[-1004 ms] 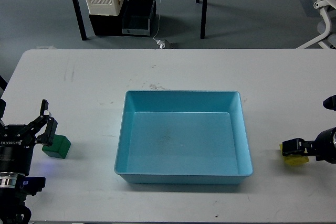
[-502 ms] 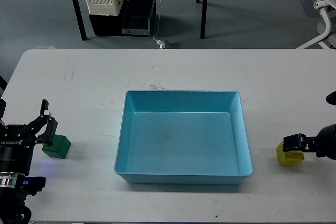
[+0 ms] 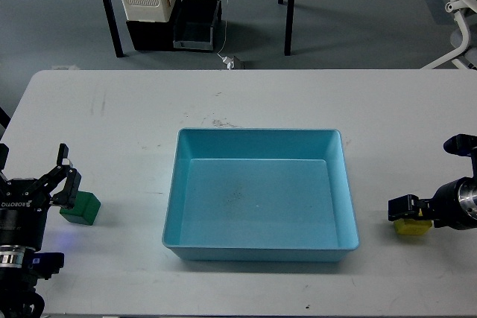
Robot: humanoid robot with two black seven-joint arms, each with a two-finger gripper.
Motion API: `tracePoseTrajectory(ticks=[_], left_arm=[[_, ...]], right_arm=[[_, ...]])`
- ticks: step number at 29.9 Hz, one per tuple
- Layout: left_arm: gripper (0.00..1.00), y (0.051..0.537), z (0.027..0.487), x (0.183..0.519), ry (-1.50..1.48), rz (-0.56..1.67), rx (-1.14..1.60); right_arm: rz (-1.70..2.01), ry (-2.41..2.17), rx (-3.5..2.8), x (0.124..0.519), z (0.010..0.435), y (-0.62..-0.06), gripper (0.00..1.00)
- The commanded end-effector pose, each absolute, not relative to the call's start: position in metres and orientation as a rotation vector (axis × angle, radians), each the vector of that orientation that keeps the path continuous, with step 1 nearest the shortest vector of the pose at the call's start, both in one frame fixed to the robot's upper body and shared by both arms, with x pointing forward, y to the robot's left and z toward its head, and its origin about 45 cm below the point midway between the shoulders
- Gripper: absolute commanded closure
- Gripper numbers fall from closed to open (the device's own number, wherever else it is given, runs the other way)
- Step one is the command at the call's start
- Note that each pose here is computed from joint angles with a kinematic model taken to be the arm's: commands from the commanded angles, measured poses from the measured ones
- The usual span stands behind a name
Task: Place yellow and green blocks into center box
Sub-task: 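Close the right gripper on the yellow cube, then lift the yellow cube and carry it over the blue tray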
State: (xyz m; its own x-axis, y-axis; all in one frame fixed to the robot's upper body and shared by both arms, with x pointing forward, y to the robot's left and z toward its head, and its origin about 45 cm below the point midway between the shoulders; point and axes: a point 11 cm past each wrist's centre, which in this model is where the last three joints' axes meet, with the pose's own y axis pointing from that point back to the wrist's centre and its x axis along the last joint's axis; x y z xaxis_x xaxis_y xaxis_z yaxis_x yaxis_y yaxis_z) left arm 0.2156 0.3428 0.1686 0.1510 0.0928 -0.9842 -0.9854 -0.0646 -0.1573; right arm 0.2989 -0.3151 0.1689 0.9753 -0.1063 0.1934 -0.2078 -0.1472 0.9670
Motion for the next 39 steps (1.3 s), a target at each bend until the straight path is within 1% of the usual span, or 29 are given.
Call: tracePoseTrajectory(ticks=[1,3,4,7,10,13,17,21,24,27,30,34,39], left_arm=[[0.00,0.343,0.169,0.216,0.996,1.186,-1.265],[0.00,0.343,0.169,0.216,0.996,1.186,-1.265],[0.00,0.343,0.169,0.216,0.996,1.186,-1.265],[0.00,0.343,0.169,0.216,0.995,1.184,-1.266],[0.00,0.343,0.169,0.216,0.995,1.184,-1.266],[0.00,0.342,0.170,0.216,0.994,1.183,-1.266],[0.00,0.342,0.170,0.216,0.994,1.181,-1.268],[0.00,0.342,0.171,0.216,0.993,1.180,-1.271],[0.00,0.344,0.171,0.215,0.990,1.185,-1.273],[0.00,0.344,0.171,0.216,0.988,1.184,-1.274],[0.00,0.344,0.171,0.215,0.988,1.185,-1.273],[0.00,0.344,0.171,0.216,0.989,1.183,-1.273],[0.00,0.342,0.171,0.216,0.992,1.180,-1.274]], right_arm=[[0.089,-0.248,1.716,0.300,0.171,-0.319,0.88],[0.090,-0.248,1.714,0.300,0.171,-0.319,0.98],[0.089,-0.249,1.716,0.300,0.172,-0.319,1.00],[0.099,-0.262,1.734,0.304,0.177,-0.315,1.00],[0.141,-0.282,1.781,0.310,0.193,-0.301,1.00],[0.209,-0.345,1.855,0.328,0.230,-0.284,1.00],[0.248,-0.410,1.998,0.353,0.298,-0.245,1.00],[0.355,-0.275,2.022,0.359,0.325,-0.181,1.00],[0.418,-0.126,1.970,0.352,0.311,-0.139,1.00],[0.426,-0.048,1.923,0.351,0.287,-0.116,1.00],[0.422,-0.003,1.842,0.352,0.255,-0.111,1.00],[0.439,0.026,1.794,0.353,0.226,-0.110,1.00],[0.417,0.046,1.795,0.348,0.212,-0.105,1.00]])
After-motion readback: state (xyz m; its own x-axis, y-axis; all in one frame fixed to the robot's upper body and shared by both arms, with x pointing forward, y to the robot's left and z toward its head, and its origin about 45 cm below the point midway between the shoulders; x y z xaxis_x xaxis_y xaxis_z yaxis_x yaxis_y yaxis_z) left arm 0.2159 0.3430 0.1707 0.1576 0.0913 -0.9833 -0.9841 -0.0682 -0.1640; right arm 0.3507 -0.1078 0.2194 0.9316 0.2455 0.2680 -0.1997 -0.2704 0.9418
